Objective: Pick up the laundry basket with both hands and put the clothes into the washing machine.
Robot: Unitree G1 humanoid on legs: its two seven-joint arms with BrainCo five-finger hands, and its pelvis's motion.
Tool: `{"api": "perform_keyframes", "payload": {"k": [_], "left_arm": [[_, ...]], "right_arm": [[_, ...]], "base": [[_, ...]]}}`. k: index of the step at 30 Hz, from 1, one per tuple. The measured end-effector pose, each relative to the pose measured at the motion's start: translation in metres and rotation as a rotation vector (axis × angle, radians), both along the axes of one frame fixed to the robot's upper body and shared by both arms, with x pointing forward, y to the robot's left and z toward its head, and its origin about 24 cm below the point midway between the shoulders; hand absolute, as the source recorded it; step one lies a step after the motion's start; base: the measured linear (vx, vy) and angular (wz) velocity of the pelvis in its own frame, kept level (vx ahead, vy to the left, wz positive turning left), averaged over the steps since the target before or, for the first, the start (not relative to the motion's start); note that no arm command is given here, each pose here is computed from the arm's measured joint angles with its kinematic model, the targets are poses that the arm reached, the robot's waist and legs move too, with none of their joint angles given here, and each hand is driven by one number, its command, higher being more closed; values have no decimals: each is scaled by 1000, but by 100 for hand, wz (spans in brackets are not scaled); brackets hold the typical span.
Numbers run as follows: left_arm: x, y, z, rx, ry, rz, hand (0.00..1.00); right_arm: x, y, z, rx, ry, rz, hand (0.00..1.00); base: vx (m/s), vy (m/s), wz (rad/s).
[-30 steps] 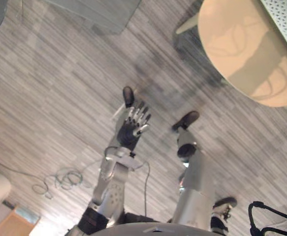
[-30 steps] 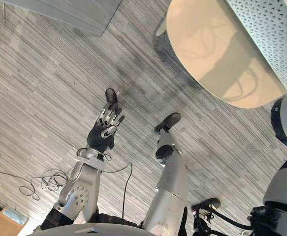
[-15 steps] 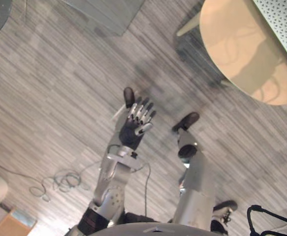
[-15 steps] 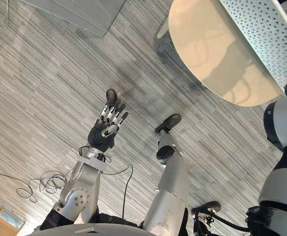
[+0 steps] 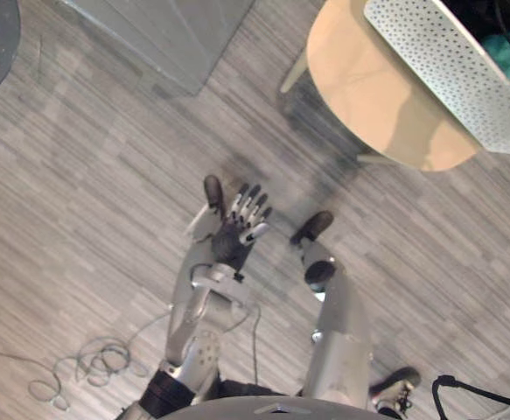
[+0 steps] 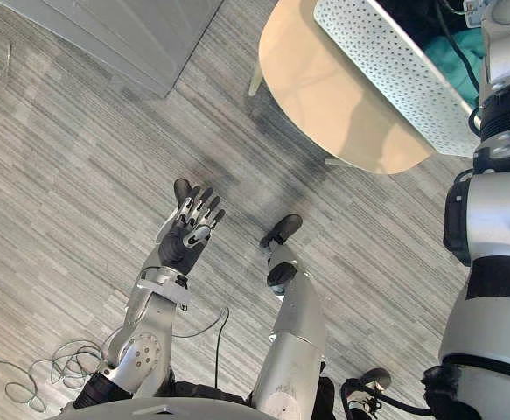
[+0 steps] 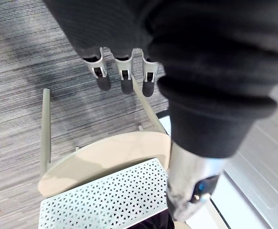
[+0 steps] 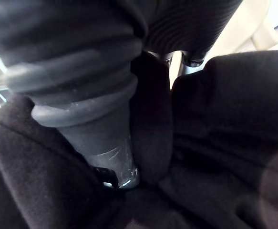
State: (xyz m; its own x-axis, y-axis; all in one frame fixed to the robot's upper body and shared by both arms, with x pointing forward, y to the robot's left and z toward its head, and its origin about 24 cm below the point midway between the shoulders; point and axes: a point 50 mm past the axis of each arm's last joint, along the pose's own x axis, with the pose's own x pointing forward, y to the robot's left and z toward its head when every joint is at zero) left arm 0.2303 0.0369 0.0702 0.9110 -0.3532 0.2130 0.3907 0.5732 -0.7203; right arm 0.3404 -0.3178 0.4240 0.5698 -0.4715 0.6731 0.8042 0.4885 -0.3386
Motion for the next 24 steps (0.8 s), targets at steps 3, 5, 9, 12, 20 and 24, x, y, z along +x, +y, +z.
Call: {"api": "perform_keyframes", "payload": {"k": [3, 5, 9, 12, 20, 24], "left_arm": [[0, 0, -6, 11, 22, 0, 0], [0, 0, -7, 16, 29, -1, 0], [0, 4, -12, 45, 36, -1, 0], [0, 9, -20, 82, 60, 3, 0], [-4, 16, -33, 134, 105, 4, 0], [-6, 21, -46, 184, 147, 0, 0]], "right_arm": [[2, 2, -2, 8, 0, 7, 100], [6, 8, -3, 29, -9, 34, 100], [15, 23, -13, 53, -33, 84, 100], [22, 37, -18, 84, -50, 133, 100], [18, 38, -23, 208, -161, 184, 100], [21, 35, -41, 286, -173, 196, 100]], "base": [[23, -70, 5], [32, -90, 0], [13, -103, -4], [9, -95, 0], [35, -54, 6], [52, -45, 4]]}}
